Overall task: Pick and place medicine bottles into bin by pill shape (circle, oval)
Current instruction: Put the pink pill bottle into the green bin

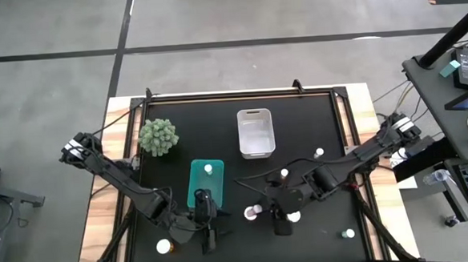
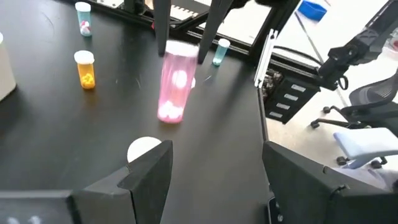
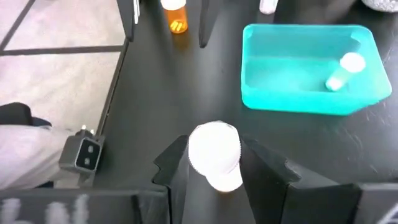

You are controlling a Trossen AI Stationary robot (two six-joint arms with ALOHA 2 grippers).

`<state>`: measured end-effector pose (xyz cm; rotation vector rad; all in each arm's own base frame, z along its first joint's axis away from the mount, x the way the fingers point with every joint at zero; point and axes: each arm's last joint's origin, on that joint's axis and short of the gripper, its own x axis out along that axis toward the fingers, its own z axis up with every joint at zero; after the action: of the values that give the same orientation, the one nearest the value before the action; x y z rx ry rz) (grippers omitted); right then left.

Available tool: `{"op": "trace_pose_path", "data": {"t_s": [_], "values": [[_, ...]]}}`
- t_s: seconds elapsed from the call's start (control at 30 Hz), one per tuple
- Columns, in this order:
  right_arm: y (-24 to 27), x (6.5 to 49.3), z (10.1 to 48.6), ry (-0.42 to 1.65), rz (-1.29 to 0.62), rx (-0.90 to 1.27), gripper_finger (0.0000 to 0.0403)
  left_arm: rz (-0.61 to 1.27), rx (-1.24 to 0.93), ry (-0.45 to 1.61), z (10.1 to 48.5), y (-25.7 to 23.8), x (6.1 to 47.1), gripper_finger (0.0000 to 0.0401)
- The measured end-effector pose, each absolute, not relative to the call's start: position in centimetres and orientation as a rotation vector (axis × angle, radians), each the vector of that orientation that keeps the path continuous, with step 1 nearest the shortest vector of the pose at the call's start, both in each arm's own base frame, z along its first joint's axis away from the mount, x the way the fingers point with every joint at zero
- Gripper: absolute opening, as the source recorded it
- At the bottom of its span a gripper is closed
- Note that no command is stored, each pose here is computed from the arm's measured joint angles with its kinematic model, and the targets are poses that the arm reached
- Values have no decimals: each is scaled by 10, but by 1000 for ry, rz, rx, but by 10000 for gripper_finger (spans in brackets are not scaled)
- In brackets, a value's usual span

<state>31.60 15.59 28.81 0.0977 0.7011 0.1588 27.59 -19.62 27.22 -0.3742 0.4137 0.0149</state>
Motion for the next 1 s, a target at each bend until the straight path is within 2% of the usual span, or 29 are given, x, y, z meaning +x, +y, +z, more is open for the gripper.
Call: {"op": "trace_pose_path", "data": {"t_s": [0.3, 0.47, 0.77, 1.0], "values": [[148, 327, 283, 684, 137, 92, 123, 5, -324, 456, 287, -186, 259, 233], [137, 332, 284, 675, 100, 129, 119, 25, -220, 473, 294, -178, 244, 233], [114, 363, 309, 647, 102, 138, 120, 254, 108, 353, 293, -163, 218, 233], [84, 400, 314, 763, 92, 121, 120, 373, 113, 270, 280, -140, 195, 233]]}}
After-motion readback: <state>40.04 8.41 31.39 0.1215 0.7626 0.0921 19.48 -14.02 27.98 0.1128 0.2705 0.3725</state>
